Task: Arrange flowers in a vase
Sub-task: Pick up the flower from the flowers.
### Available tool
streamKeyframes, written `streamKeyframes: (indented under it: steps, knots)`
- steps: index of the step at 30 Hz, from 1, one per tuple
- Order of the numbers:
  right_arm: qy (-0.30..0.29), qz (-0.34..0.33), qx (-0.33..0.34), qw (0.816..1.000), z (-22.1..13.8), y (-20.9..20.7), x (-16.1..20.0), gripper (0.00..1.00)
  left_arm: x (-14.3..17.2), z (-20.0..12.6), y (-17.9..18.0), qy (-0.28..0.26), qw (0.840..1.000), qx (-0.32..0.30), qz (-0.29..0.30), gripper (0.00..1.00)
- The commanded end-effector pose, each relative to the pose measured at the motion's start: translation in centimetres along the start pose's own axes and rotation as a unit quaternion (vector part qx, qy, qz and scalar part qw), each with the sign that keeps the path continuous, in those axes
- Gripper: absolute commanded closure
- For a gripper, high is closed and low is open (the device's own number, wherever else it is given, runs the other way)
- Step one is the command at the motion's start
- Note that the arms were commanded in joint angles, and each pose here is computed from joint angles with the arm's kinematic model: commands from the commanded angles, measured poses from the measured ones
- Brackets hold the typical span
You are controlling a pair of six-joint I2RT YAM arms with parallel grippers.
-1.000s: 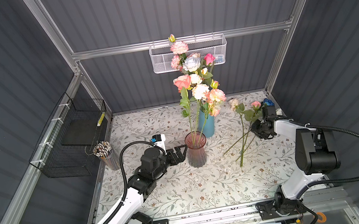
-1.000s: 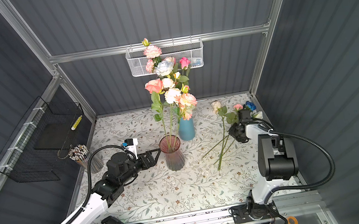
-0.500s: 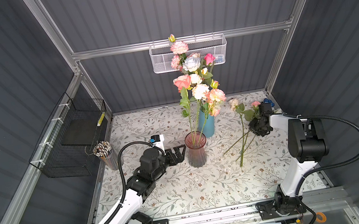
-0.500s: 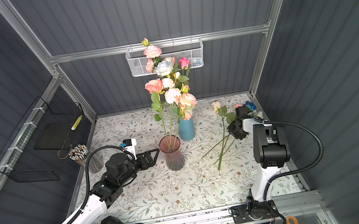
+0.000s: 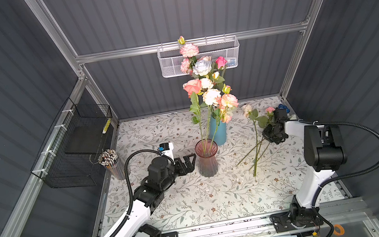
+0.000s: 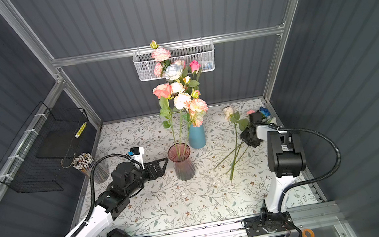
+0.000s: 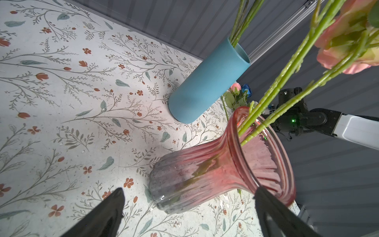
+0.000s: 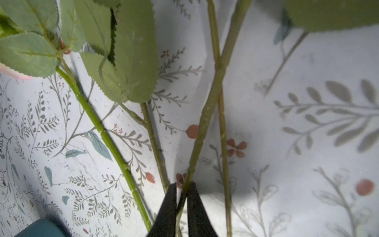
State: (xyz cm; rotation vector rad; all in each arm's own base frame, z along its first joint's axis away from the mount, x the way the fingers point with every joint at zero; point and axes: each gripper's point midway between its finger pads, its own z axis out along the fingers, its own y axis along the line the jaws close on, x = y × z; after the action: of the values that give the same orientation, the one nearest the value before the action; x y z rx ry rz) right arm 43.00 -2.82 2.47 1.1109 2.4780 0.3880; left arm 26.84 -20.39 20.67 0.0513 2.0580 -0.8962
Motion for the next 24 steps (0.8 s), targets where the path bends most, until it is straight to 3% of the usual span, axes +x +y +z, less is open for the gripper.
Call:
streamKeyframes:
  steps: [1,15,24]
  knots:
    - [-0.008,0.011,-0.035,0.999,-1.5,1.3,-0.3,0.87,-1.0,-0.1,-0.6,-0.007,1.000,0.001,0.012,0.00]
    - [-0.051,0.029,-0.151,0.987,-8.2,3.9,0.9,0.90,-2.2,-1.4,-1.5,-0.016,1.000,0.003,0.016,0.01]
    - [-0.057,-0.019,-0.262,0.963,-13.8,7.4,2.0,0.91,-3.0,-2.1,-2.1,-0.024,1.000,0.006,0.014,0.00]
